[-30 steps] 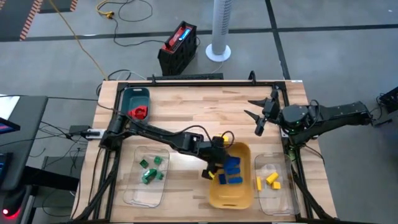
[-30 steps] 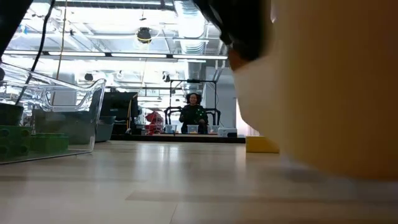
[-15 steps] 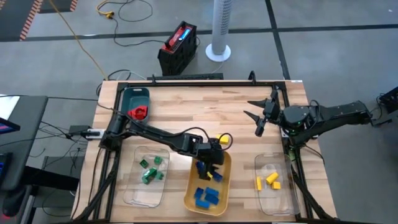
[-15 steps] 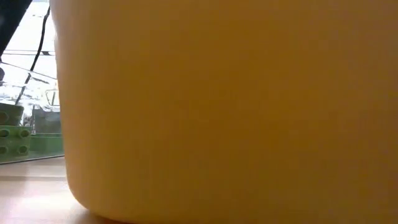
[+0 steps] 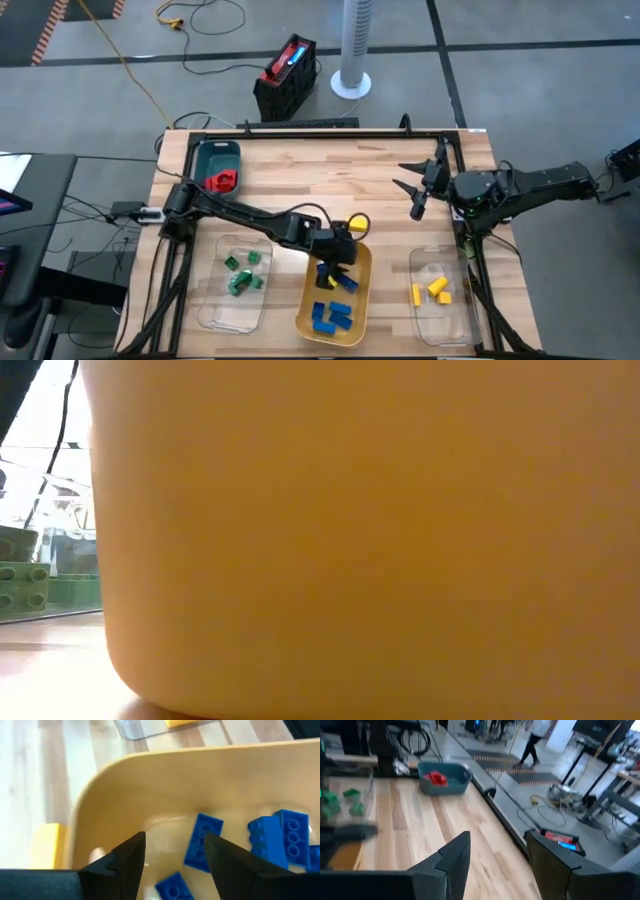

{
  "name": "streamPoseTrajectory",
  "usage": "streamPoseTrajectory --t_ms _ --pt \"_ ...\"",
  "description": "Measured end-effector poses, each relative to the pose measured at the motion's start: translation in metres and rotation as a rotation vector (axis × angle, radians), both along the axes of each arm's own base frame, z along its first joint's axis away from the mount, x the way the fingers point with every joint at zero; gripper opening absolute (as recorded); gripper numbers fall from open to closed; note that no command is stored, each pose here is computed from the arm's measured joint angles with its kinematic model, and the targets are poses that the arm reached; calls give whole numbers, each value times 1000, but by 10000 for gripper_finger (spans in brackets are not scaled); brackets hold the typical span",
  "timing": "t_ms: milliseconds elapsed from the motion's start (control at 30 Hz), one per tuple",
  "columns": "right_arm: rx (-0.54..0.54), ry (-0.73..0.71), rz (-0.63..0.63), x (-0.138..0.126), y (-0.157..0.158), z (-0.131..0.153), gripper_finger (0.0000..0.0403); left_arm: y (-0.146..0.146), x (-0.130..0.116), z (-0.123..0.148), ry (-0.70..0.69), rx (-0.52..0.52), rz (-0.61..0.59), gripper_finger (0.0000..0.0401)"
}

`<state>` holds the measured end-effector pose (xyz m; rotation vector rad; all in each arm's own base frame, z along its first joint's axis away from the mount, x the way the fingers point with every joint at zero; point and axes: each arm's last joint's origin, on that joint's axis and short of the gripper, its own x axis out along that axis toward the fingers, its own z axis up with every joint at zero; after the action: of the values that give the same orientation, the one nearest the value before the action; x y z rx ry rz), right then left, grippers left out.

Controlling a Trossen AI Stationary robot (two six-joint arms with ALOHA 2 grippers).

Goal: Sort blocks
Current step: Put the yellow wooden block into the right transparent bin

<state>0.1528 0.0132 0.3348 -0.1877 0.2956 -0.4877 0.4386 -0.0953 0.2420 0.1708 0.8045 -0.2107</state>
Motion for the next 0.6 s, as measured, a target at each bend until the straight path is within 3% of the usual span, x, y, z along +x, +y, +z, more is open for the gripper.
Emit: streamPoseTrajectory --t_ms 167,267,367,600 --pt "33 75 -33 10 0 -16 207 4 -20 38 -31 -10 19 196" --pt "84 130 0 28 -2 -42 207 8 -38 62 -89 43 62 196" --pt "185 221 44 43 -2 -77 207 13 -58 62 -145 109 91 196" --pt "307 333 22 55 -10 -126 207 34 -110 32 -265 112 217 196"
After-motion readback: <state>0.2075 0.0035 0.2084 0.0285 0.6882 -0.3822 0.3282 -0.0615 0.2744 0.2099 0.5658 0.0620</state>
